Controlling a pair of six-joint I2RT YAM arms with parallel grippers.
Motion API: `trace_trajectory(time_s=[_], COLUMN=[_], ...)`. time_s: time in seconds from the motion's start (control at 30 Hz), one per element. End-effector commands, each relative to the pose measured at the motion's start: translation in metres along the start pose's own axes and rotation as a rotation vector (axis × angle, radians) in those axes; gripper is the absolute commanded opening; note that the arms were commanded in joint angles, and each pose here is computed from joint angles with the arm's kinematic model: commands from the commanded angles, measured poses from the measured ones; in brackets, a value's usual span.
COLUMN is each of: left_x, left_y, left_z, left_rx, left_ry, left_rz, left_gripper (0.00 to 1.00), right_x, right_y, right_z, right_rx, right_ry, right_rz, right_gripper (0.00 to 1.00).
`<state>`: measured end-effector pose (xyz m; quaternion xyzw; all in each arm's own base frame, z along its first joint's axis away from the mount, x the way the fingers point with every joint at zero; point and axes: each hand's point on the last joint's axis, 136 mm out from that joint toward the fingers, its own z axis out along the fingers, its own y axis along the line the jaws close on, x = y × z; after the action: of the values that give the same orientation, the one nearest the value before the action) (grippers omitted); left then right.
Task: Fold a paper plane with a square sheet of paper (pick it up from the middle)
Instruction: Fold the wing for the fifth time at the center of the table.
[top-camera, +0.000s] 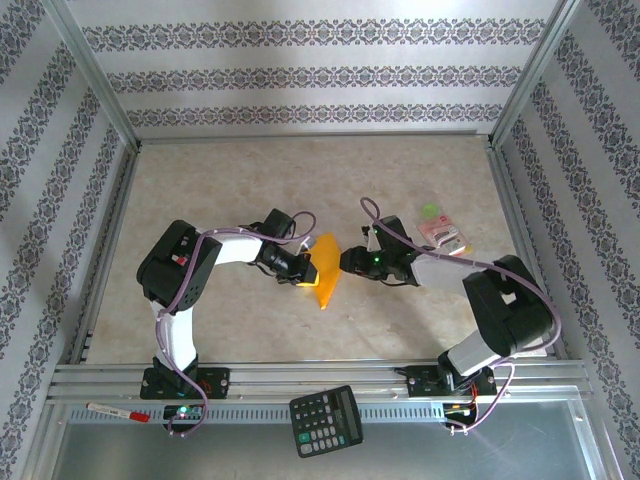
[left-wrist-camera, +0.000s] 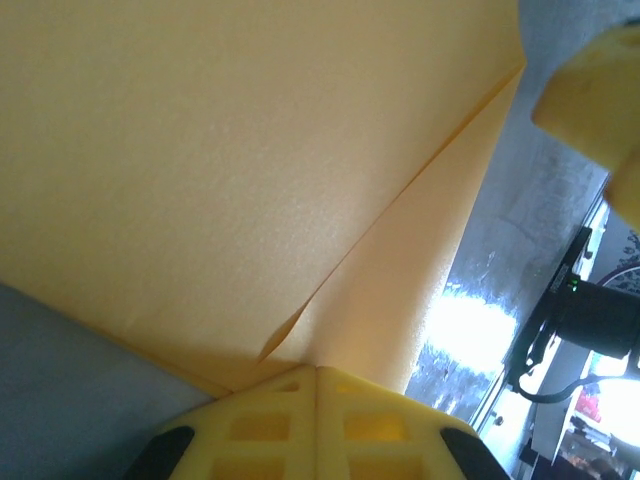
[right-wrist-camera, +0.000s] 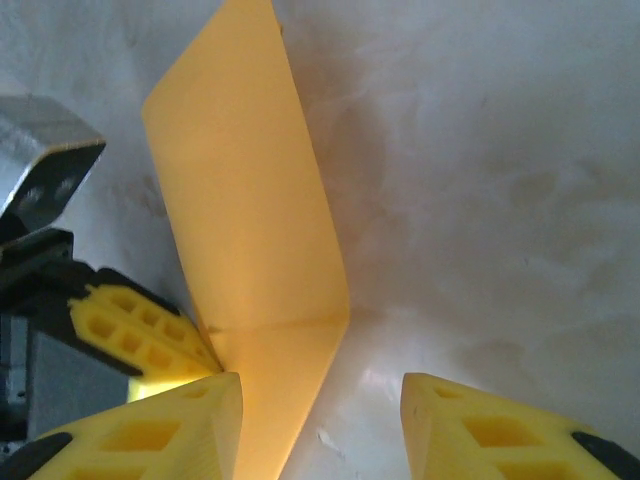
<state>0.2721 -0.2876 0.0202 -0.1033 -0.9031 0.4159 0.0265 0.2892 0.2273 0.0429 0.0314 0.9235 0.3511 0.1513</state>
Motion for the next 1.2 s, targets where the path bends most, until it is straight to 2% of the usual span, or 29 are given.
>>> trace_trajectory(time_s=[0.0,0.13,0.27,0.4,0.53,0.67,0.8,1.03,1.17], left_x=[0.006,0.005,0.006,0.004,-0.001,-0.007,0.005,0.05,0.068], left_y=[0.003,0.005,0.005,0.004,-0.003,-0.026,-0.051,-0.054,-0.045], left_z=[0.0,0.0,0.0,-0.001,-0.007,-0.02,-0.028,-0.008,0.005], left_rx=[0.006,0.002,-0.002,-0.006,0.0,0.029,0.089,0.114,0.09], left_ry=[0.038,0.037,0.035,0.031,0.003,-0.066,-0.142,-0.116,-0.065], left_rz=[0.019,0.014,0.013,0.013,0.02,0.062,0.063,-0.031,-0.063], left_gripper=[0.07,0.07,0.07,0.08,0.14,0.2,0.22,0.07,0.04], right_x=[-0.012,-0.016,-0.017,-0.014,-0.008,-0.001,0.009,0.025,0.028], right_y=[0.023,0.019,0.013,0.009,0.002,0.007,0.01,0.001,-0.004], right_z=[0.006,0.015,0.022,0.025,0.018,0.003,-0.008,-0.006,-0.002], right_rx=[-0.107,-0.102,-0.098,-0.095,-0.07,-0.052,-0.004,0.061,0.066], right_ry=[0.012,0.02,0.029,0.038,0.015,-0.043,-0.137,-0.21,-0.223], right_rz=[-0.019,-0.015,-0.004,0.006,0.054,0.129,0.214,0.277,0.291], right_gripper=[0.45,0.4,0.3,0.12,0.0,0.0,0.0,0.0,0.0])
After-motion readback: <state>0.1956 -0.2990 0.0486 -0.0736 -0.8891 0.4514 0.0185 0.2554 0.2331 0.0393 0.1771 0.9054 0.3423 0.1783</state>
